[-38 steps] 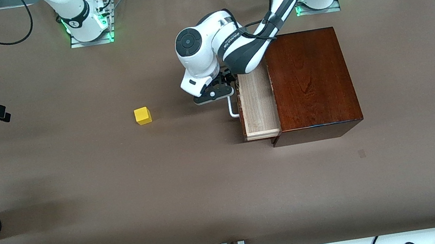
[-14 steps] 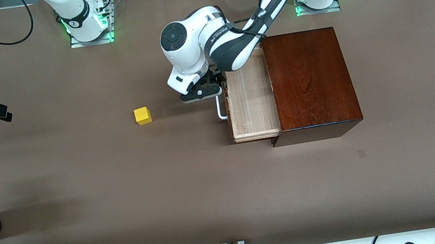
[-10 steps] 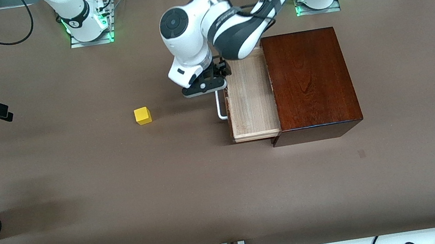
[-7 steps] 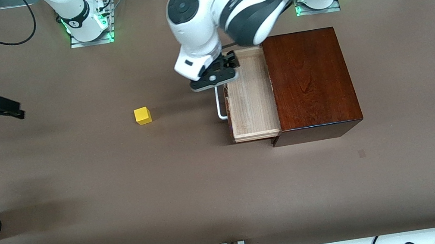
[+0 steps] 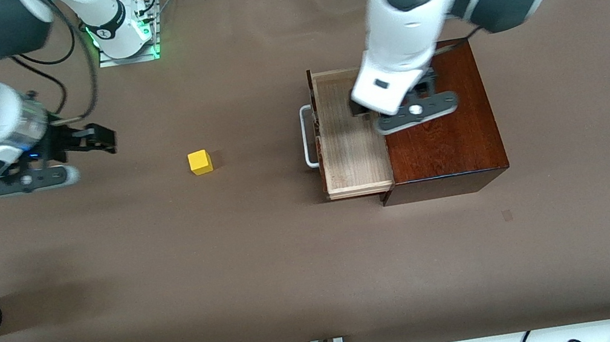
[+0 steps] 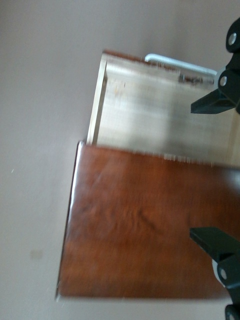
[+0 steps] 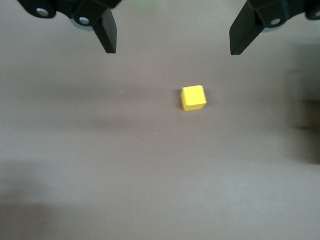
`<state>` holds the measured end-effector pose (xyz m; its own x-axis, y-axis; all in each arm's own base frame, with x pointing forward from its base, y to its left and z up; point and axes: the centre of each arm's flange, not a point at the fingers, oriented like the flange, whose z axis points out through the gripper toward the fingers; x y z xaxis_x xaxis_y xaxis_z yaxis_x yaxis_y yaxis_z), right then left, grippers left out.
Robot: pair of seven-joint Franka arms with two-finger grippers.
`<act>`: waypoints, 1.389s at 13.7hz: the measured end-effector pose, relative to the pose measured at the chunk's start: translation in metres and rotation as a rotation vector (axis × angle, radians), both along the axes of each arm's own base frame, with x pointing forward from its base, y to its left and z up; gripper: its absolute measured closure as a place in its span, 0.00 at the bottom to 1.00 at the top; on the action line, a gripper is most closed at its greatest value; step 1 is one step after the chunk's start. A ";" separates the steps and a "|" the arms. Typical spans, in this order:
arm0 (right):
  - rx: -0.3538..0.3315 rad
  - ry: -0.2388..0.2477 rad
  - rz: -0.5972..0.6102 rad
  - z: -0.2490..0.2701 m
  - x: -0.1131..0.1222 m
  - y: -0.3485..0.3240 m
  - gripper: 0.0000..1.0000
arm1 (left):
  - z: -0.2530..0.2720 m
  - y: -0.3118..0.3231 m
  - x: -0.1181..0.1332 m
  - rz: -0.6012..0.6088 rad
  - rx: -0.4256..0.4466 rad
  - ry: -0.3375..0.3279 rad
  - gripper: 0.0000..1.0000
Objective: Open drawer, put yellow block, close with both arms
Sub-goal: 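Release the handle and lift the left gripper while the right gripper reaches the cube, then lower the right gripper and grasp the yellow cube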
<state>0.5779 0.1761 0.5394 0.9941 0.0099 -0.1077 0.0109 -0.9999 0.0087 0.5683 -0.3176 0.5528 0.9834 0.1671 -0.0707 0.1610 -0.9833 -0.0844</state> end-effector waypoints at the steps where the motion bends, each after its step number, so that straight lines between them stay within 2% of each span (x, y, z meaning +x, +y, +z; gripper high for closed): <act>1: -0.004 -0.004 -0.011 -0.009 -0.005 0.022 0.00 | 0.012 0.021 0.003 -0.013 -0.017 0.009 0.00; 4: -0.015 0.015 -0.020 -0.038 -0.036 0.075 0.00 | 0.059 0.114 0.008 -0.040 -0.079 0.033 0.00; 7: -0.009 -0.008 -0.022 -0.078 -0.070 0.074 0.00 | 0.077 0.162 -0.014 -0.049 -0.060 0.036 0.00; 9: -0.001 -0.033 -0.028 -0.127 -0.091 0.061 0.00 | 0.068 0.175 -0.029 -0.051 -0.067 0.042 0.00; 12: 0.001 -0.048 -0.028 -0.205 -0.114 0.048 0.00 | 0.037 0.215 -0.030 -0.049 -0.099 0.047 0.00; 14: -0.002 -0.039 -0.019 -0.235 -0.117 0.046 0.00 | 0.026 0.234 -0.027 -0.030 -0.103 0.054 0.00; 19: 0.022 -0.082 0.020 -0.311 -0.105 0.051 0.00 | 0.022 0.259 -0.021 -0.024 -0.111 0.043 0.00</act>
